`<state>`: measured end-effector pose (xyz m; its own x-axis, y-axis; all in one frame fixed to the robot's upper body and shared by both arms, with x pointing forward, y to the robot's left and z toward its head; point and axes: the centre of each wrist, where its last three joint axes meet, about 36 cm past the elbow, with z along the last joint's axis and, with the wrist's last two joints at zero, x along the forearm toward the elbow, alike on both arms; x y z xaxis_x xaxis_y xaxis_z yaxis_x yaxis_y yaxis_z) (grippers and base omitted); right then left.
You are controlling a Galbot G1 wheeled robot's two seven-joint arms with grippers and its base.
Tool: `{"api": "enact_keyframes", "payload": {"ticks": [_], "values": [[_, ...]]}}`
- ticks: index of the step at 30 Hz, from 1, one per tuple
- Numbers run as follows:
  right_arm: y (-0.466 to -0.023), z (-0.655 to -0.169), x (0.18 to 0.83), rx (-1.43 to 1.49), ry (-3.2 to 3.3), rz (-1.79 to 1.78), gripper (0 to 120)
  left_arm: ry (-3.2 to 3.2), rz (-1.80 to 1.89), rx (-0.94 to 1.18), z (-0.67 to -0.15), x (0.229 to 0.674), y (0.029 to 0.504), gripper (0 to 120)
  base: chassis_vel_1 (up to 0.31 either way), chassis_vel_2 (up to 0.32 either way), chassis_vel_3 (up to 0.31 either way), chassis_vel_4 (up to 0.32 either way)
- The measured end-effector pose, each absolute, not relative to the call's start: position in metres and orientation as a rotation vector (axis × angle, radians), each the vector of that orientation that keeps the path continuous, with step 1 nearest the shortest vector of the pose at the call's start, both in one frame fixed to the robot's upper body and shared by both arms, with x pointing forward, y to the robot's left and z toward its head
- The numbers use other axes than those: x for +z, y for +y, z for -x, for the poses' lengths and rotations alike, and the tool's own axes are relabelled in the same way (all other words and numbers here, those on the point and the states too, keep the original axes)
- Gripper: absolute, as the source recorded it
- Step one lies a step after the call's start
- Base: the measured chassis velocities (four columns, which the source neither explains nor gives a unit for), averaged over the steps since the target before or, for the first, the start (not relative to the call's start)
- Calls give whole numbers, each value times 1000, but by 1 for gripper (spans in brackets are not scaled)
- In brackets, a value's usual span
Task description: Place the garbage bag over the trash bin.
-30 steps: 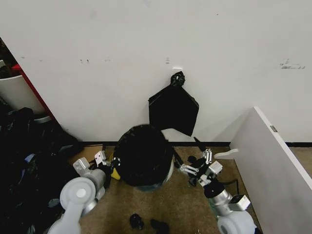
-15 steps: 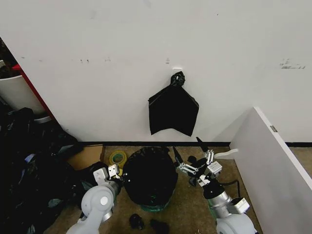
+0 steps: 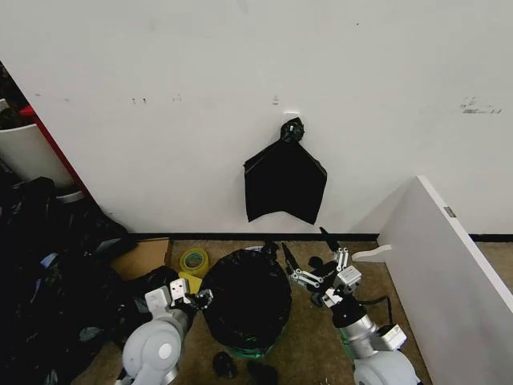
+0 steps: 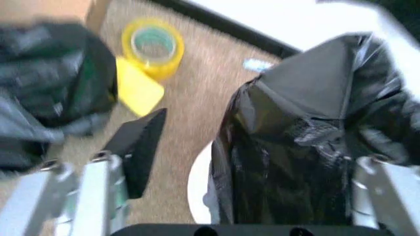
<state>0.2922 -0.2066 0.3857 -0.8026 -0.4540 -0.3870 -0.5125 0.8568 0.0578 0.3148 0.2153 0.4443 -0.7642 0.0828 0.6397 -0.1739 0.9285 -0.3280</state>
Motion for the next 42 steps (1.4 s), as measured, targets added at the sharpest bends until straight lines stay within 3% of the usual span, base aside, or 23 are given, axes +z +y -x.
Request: {"api": "enact_keyframes", "payload": {"ticks": [6, 17, 23, 26, 29, 36, 42], "values": [[-208, -294, 387, 229, 2705, 658, 100, -2522, -54, 421, -297, 486, 215, 98, 0, 0, 0, 0], [-209, -291, 394, 225, 2738, 583, 100, -2681, -60, 426, -288, 466, 212, 100, 0, 0, 0, 0], [-201, -286, 420, 119, 2898, 258, 100, -3411, 258, -7, -297, 437, 223, 100, 0, 0, 0, 0], [-205, -291, 421, 30, 2873, 199, 100, -3479, 300, -53, -298, 438, 222, 100, 0, 0, 0, 0], [-219, -300, 422, -137, 2800, 105, 100, -3534, 279, 28, -293, 444, 218, 100, 0, 0, 0, 0], [-242, -305, 417, -136, 2814, 68, 100, -3502, 236, 336, -296, 447, 219, 100, 0, 0, 0, 0], [-246, -298, 418, -59, 2871, 15, 100, -3476, 223, 342, -301, 444, 222, 100, 0, 0, 0, 0]]}}
